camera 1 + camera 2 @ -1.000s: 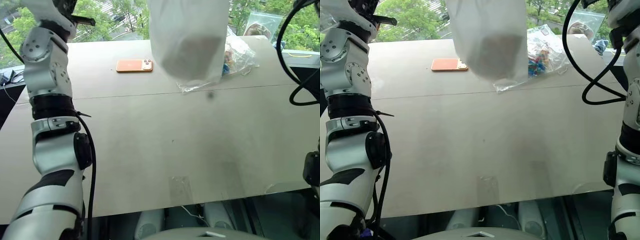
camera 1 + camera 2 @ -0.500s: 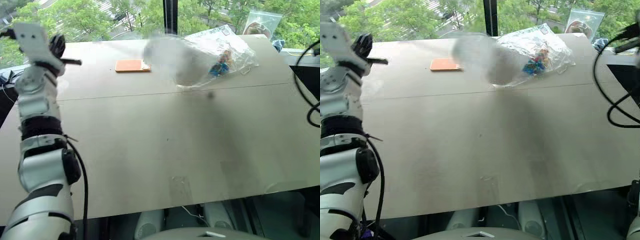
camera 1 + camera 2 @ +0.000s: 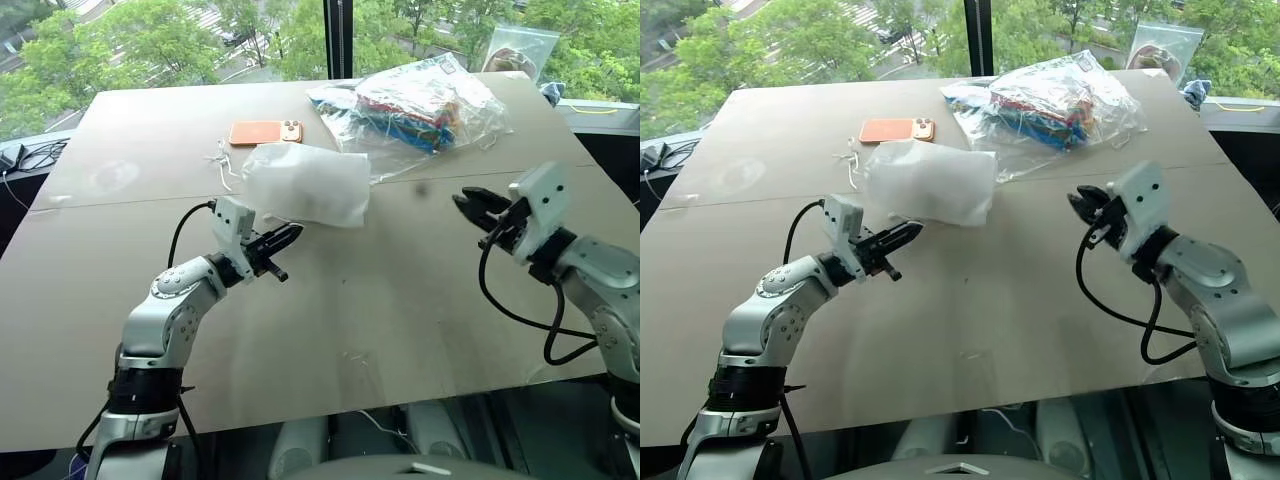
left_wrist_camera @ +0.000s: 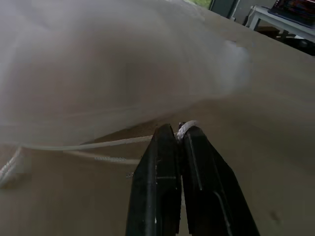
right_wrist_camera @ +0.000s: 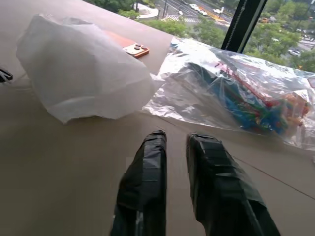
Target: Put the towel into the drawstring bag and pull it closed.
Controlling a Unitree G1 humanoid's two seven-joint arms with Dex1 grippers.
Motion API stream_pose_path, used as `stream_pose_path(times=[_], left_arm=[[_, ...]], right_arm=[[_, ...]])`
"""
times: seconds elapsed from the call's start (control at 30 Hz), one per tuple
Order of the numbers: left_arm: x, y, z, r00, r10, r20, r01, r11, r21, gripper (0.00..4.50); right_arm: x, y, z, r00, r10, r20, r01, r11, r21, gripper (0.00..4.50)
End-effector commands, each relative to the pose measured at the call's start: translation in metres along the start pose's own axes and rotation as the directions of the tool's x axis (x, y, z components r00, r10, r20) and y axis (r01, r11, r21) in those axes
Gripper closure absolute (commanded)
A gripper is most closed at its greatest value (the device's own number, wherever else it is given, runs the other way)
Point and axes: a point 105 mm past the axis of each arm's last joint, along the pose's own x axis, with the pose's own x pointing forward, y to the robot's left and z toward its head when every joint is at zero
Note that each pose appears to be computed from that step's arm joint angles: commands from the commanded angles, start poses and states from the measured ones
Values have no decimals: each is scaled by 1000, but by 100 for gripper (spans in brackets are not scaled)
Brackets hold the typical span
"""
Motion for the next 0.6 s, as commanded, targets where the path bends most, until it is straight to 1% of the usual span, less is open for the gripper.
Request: stream_pose_path(times=[0.03, 0.07, 0.13, 0.17, 0.2, 0.23, 0.27, 0.33, 0.37, 0.43, 0.47, 0.5, 0.53, 0.6], left_arm=[[-5, -31, 4, 989, -149, -3, 149, 988, 36, 450], [-8, -36, 2, 985, -175, -9, 175, 984, 25, 450], [-18, -44, 0, 979, -203, -18, 203, 979, 18, 450], [-23, -46, 0, 977, -213, -20, 213, 977, 12, 450], [-29, -43, 0, 980, -195, -23, 196, 980, 23, 399], [-34, -38, -1, 985, -171, -25, 171, 985, 15, 384], [-40, -34, -3, 989, -144, -30, 144, 990, 8, 355], [-55, -25, -11, 995, -79, -58, 81, 996, 24, 281], [-66, -19, -17, 997, -28, -73, 30, 999, 30, 224], [-86, -10, -25, 994, 64, -90, -61, 998, 35, 137], [-96, -4, -30, 987, 128, -96, -126, 992, 24, 81], [-107, -1, -35, 978, 184, -99, -184, 983, 10, 37], [-118, 0, -40, 966, 235, -109, -237, 971, -9, 1], [-134, 2, -45, 944, 309, -117, -315, 949, -33, 1]], right_arm=[[-2, 14, 9, 997, 55, 52, -53, 998, -39, 207], [-2, 18, 8, 996, 78, 52, -76, 996, -36, 167], [-3, 29, 5, 991, 120, 52, -118, 992, -40, 53], [-3, 34, 4, 989, 140, 48, -138, 990, -41, 5], [-5, 41, 2, 984, 173, 44, -171, 984, -46, 0], [-6, 45, 1, 981, 187, 44, -185, 982, -45, 0], [-7, 48, 1, 980, 191, 49, -190, 981, -39, 0], [-12, 53, -1, 979, 197, 51, -196, 980, -18, 0], [-16, 54, -5, 979, 198, 40, -197, 980, -17, 0], [-25, 52, -11, 983, 181, 20, -181, 983, -11, 0], [-30, 50, -15, 987, 160, 6, -160, 987, -12, 0], [-35, 47, -20, 992, 128, -10, -128, 991, -27, 0], [-40, 43, -25, 995, 98, -27, -100, 994, -42, 0], [-49, 41, -31, 996, 74, -46, -75, 997, -31, 0]])
